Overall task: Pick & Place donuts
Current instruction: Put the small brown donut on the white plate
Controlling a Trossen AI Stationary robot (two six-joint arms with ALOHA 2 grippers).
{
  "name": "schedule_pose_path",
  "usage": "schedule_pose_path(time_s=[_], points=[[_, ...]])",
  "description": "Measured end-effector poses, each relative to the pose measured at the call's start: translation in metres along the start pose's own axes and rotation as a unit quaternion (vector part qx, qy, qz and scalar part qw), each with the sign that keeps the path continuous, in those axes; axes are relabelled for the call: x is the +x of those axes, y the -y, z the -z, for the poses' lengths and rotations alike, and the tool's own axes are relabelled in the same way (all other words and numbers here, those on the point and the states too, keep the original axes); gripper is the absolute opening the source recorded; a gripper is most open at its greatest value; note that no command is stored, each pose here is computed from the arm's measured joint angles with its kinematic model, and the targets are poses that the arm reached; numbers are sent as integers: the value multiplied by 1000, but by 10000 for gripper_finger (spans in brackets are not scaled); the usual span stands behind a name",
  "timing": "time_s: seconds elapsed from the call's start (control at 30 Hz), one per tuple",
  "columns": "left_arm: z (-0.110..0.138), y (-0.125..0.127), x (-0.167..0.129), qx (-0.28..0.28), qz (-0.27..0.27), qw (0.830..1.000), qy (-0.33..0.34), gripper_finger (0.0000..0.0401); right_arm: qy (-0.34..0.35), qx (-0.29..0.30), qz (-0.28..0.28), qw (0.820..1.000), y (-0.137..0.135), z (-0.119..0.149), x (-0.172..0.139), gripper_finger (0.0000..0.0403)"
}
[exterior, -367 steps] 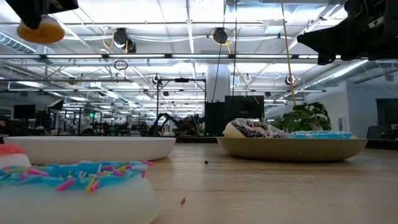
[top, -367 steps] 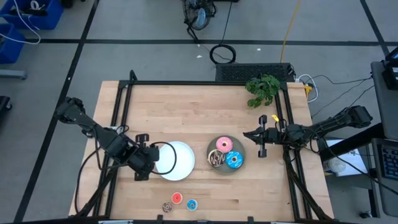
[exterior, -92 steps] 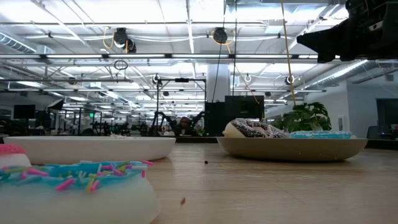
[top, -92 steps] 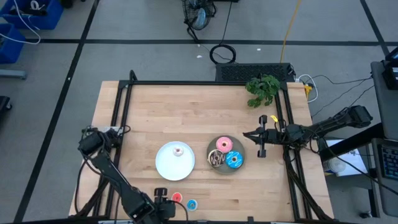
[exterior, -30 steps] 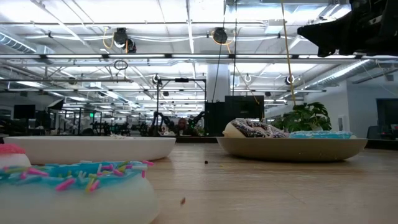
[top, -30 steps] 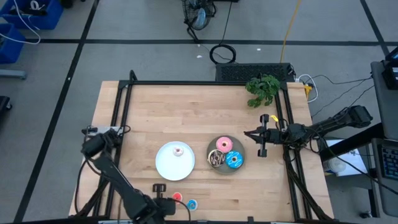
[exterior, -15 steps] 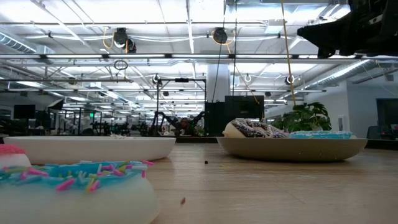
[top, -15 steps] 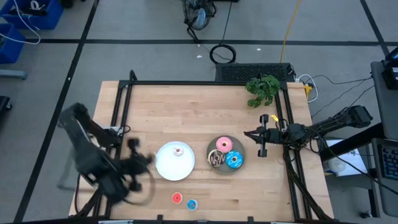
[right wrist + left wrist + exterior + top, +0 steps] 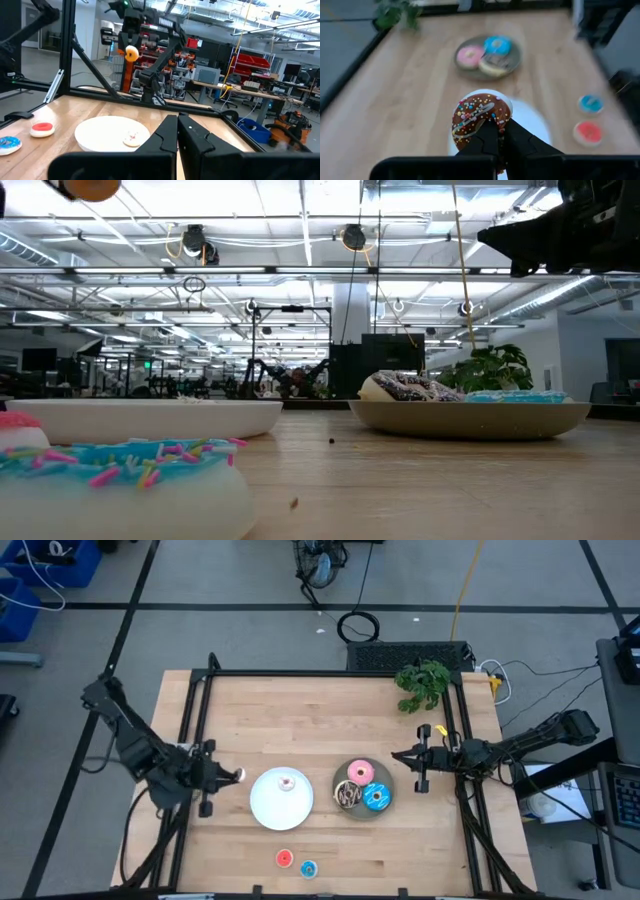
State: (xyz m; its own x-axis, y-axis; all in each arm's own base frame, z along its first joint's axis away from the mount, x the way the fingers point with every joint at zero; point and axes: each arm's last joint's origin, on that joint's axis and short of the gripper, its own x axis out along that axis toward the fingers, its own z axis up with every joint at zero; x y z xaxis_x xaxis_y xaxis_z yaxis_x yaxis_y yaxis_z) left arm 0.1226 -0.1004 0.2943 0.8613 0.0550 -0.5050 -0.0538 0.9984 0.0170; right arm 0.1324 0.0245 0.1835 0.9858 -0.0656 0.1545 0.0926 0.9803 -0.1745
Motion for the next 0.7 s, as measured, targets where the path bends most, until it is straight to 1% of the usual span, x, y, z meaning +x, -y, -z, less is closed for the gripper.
schedule_pose_path(time_s=[0.17, 0.3, 0.47, 0.7], points=[[27, -10, 12, -42, 28, 998, 32, 9, 1, 3, 0, 1000, 0, 0, 0, 0], [43, -12, 18, -33, 25, 999, 25, 7, 1, 6, 0, 1000, 0, 0, 0, 0], [52, -12, 23, -30, 24, 999, 26, 9, 1, 16, 0, 1000, 0, 0, 0, 0], [55, -12, 25, -35, 24, 999, 24, 7, 1, 13, 0, 1000, 0, 0, 0, 0]])
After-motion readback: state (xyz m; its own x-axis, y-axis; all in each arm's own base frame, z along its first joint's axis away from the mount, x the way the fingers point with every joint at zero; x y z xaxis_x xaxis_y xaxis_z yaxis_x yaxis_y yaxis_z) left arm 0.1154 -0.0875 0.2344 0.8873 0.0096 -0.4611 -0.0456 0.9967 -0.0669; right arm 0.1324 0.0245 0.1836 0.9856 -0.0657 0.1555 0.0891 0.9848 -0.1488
